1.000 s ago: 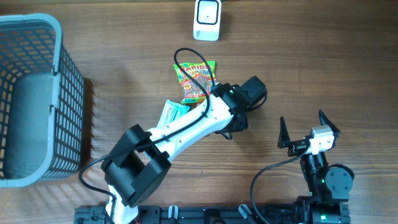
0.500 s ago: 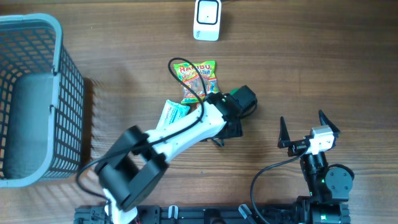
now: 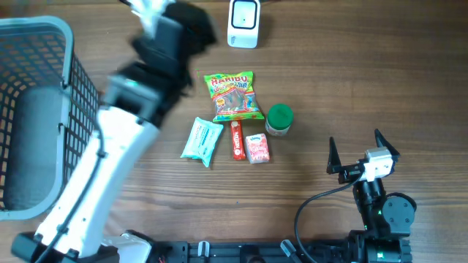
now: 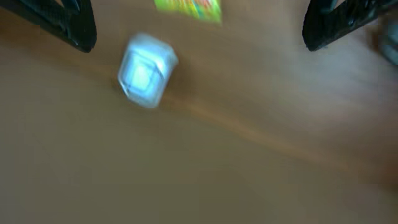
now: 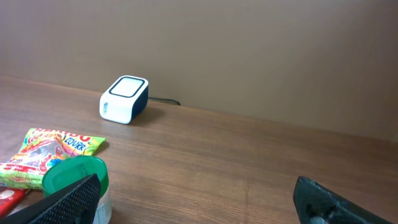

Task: Scan the item barcode

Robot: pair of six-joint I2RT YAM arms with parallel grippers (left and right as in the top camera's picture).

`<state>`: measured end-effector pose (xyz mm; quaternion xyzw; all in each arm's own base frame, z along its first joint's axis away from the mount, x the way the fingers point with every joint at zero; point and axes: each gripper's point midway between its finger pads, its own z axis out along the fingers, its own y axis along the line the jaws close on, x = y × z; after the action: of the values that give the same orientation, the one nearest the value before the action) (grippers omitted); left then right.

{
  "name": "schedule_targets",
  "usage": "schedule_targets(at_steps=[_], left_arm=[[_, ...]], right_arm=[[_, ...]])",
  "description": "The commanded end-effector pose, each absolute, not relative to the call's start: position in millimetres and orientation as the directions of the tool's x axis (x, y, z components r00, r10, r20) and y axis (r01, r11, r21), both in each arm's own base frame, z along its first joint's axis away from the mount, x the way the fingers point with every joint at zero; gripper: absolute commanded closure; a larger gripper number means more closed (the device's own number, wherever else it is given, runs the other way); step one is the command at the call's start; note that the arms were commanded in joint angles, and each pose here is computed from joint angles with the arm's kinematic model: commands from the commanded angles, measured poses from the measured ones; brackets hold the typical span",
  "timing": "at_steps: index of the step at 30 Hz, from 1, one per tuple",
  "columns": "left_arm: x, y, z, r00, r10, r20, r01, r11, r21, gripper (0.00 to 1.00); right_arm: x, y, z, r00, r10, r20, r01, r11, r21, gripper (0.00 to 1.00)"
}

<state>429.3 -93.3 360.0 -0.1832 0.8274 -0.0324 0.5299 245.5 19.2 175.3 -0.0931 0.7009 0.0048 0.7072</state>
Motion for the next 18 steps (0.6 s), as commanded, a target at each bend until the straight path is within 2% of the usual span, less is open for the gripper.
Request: schedule_targets(at_steps=[1, 5, 8, 14, 18], left_arm=[[437, 1, 412, -0.241, -0.233, -0.942, -0.394, 0.911, -0.124, 0.00], [429, 96, 435, -0.120, -0.262, -0.958, -0.568, 0.809, -0.150, 0.00], [417, 132, 435, -0.105, -0.274, -0.956, -0.629, 0.763, -0.150, 0.00], [395, 136, 447, -0.093, -0.284, -0.954, -0.620, 0.767, -0.167, 0.00], [374, 133, 469, -0.041, -0.276, -0.960, -0.610, 0.768, -0.195, 0.00]], right_arm=[[245, 18, 178, 0.028, -0.130, -0.991, -0.127, 0.983, -0.132, 0.00], [245, 18, 178, 0.028, -0.130, -0.991, -0.128, 0.983, -0.133, 0.00], [245, 18, 178, 0.028, -0.130, -0.991, -0.128, 0.983, -0.132, 0.00], [245, 18, 178, 0.028, -0.130, -0.991, -0.128, 0.983, -0.133, 0.00], [245, 18, 178, 0.028, -0.130, -0.991, -0.128, 0.983, -0.133, 0.00]])
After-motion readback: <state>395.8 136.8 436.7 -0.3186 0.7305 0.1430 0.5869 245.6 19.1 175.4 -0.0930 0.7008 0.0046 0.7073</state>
